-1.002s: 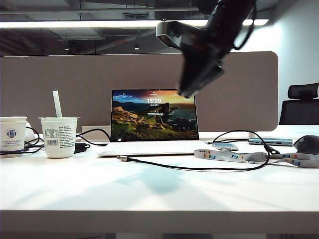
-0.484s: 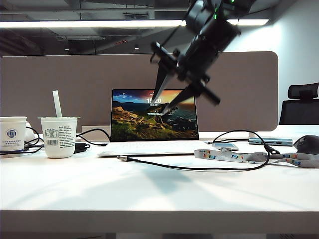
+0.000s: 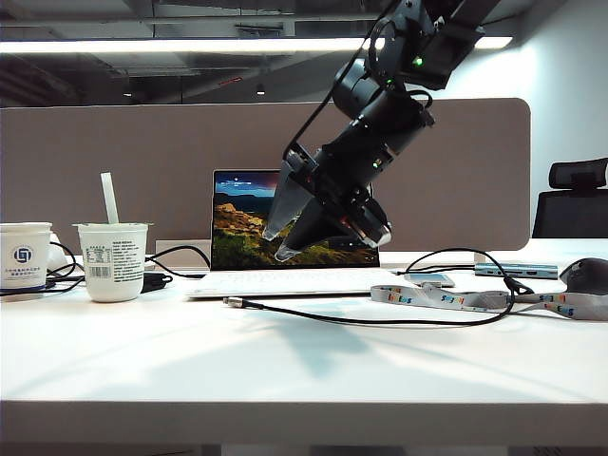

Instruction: Pick up the black phone, pick up the charger plug, insert the charger plug into the phone's charging port, and finally place the connected phone back on the desk.

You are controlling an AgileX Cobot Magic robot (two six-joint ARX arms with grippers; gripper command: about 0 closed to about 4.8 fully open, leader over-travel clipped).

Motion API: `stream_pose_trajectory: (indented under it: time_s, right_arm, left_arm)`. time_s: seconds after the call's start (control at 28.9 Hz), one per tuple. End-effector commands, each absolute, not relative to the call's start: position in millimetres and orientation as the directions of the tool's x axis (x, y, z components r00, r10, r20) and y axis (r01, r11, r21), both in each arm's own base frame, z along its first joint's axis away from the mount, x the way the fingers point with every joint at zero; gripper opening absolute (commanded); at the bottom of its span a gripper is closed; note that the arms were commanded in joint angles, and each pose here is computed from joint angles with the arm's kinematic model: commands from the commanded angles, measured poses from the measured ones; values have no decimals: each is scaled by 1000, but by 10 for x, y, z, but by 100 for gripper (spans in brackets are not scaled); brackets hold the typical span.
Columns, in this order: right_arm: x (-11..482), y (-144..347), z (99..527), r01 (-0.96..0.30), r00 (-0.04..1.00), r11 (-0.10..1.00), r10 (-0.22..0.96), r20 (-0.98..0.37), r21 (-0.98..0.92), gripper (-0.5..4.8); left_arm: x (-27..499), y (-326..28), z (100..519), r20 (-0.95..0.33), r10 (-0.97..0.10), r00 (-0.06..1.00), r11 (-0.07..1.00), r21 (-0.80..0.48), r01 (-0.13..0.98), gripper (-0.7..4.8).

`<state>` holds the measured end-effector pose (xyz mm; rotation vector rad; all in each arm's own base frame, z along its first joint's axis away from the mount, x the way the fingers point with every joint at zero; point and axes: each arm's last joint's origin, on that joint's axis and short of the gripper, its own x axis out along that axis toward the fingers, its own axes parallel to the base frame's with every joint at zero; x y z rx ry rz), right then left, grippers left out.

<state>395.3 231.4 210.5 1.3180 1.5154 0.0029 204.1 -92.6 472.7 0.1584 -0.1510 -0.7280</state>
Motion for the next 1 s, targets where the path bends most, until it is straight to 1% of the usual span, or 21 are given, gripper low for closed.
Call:
stream_pose_trajectory:
  time_s: [0.03,0.31,0.59,0.66,0.76,1.0]
  right_arm:
    - [3969,2345,2132,757,203,312,723,-661,574,202]
    - [3945,2376,2090,780,244,304,656,-714,547,198]
    - [3859,2496,1878,819,175,348,608,-775,457,198]
    - [3854,2493,1855,836,169,335,596,-785,434,196]
    - [3854,2484,1824,850,187,321,557,-809,417,156]
    - [3872,2449,1812,855,227,306,503,-834,418,158]
  left_arm:
    - [1981,-905,4817,138,-673,726,736,217,641,-7]
    - [1939,-888,4837,145,-673,725,737,219,640,-7]
    - [1898,-871,4855,151,-672,725,738,222,638,-7]
    - [1894,-870,4855,150,-672,725,737,221,638,-7]
    - [1885,-866,4860,153,-672,724,738,222,638,-7]
    - [1862,-856,4872,159,-671,724,739,228,634,-7]
